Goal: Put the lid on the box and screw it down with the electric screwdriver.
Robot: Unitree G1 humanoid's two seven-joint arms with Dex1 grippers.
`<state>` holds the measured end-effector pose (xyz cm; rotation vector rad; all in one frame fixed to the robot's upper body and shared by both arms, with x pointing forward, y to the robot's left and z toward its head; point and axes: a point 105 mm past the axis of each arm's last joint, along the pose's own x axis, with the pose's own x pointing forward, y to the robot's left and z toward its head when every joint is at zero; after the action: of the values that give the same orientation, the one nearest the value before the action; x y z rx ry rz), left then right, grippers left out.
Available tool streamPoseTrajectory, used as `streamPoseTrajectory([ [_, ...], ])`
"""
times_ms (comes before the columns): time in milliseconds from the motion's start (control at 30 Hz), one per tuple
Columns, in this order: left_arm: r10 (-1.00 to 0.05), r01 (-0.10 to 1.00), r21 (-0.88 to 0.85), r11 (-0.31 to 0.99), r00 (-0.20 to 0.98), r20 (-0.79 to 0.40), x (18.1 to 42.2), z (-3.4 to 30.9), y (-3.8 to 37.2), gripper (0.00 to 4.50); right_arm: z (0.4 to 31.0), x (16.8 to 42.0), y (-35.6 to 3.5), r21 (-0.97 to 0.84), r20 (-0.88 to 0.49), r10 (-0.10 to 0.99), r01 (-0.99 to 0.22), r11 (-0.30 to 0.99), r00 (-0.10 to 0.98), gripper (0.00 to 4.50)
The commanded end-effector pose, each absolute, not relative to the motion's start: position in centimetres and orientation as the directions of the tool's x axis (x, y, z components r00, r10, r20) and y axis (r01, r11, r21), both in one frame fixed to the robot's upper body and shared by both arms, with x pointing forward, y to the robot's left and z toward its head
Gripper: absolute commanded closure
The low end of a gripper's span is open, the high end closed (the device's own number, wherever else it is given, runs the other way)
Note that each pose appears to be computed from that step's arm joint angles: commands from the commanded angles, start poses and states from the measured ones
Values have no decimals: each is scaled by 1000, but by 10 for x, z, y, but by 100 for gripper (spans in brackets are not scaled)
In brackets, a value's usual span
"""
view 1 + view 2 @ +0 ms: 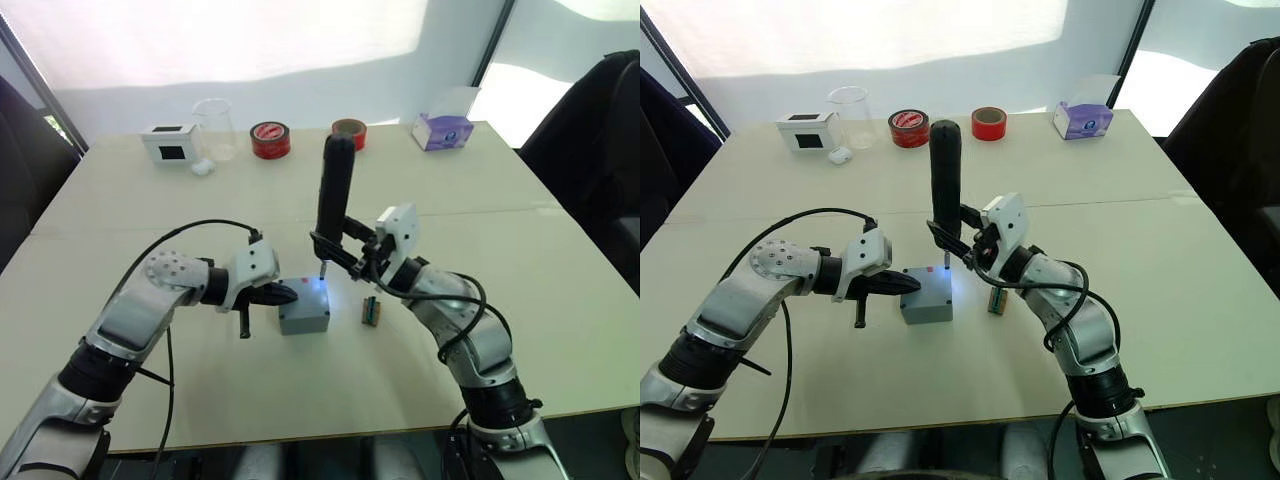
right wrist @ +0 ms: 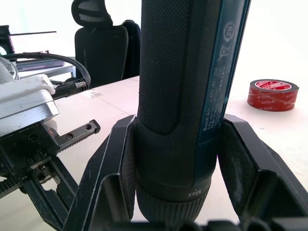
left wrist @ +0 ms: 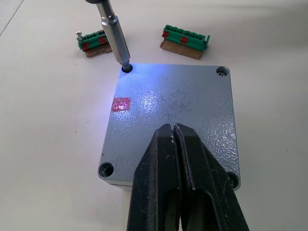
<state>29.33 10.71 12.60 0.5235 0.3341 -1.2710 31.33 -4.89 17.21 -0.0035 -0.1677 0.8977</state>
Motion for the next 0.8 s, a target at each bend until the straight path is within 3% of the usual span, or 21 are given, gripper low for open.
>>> streamPoseTrajectory([
  [33, -797, 968, 145, 203, 250, -550, 289, 111, 106, 450, 108, 316, -63, 27, -107, 747, -749, 662, 656, 267],
  [200, -799, 969, 142, 201, 246, -548, 288, 111, 104, 450, 110, 316, -65, 22, -106, 746, -748, 663, 658, 267],
  [333, -803, 971, 137, 195, 238, -547, 286, 108, 102, 450, 138, 318, -68, -25, -38, 748, -749, 662, 663, 267],
  [567, -799, 972, 136, 192, 235, -554, 282, 103, 108, 450, 253, 304, -78, -62, 187, 790, -795, 603, 584, 267],
  [800, -857, 971, 120, 208, 240, -456, 286, 121, 106, 450, 308, 301, -95, -33, 241, 779, -798, 602, 578, 267],
])
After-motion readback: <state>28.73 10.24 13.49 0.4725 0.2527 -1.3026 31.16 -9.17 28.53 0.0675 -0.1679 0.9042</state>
